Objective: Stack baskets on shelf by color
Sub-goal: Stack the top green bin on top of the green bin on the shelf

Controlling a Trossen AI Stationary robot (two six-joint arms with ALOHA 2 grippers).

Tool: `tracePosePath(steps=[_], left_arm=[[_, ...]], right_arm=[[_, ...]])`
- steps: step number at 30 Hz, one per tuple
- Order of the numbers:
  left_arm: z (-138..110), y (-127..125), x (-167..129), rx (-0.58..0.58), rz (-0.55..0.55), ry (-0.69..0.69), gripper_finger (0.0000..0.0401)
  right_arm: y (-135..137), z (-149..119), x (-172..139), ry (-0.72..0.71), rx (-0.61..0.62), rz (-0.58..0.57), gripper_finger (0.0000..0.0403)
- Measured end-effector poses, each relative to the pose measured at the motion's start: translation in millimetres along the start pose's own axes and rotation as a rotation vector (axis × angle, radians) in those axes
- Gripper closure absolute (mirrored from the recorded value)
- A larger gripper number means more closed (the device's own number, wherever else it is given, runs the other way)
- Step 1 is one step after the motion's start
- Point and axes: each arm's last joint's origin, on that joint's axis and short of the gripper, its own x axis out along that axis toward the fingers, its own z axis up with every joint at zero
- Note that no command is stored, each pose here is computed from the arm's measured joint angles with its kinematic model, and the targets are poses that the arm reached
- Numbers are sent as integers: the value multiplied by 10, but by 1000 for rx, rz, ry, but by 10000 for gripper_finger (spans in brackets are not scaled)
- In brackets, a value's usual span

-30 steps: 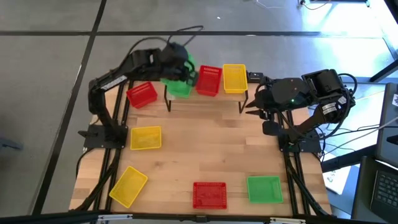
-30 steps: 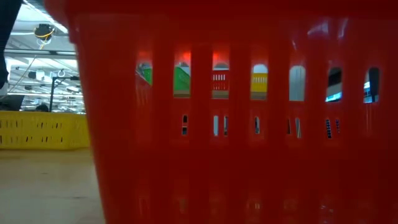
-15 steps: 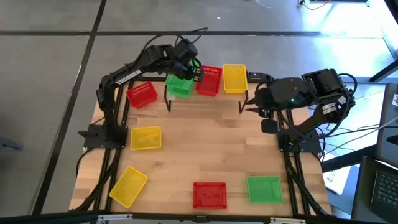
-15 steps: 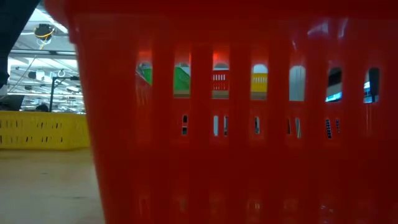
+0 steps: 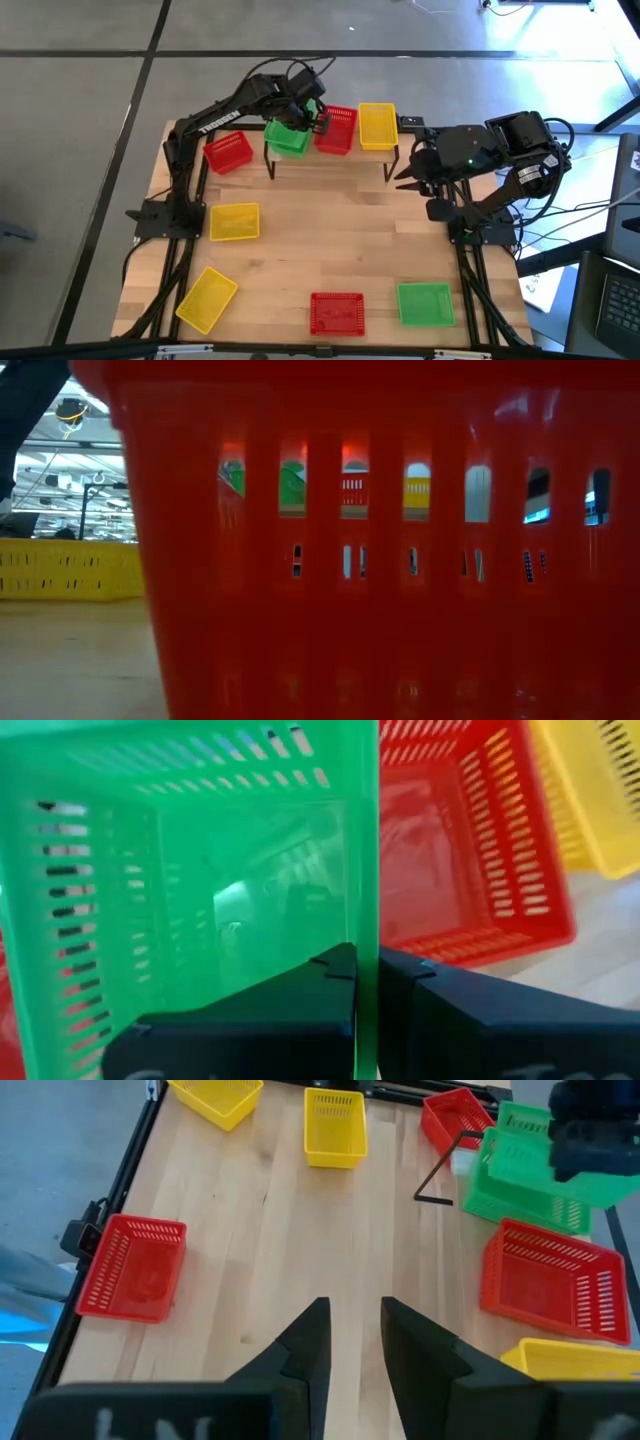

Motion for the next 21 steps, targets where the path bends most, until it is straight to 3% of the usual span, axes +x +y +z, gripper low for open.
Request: tracePosePath(steps=[11,21], left_arm=[[-4,45,166,-5,43,76,401],[10,39,198,102,45,66,379]], right_arm=[[1,0,0,0,4,2,315],[0,0,0,0,2,2,315]])
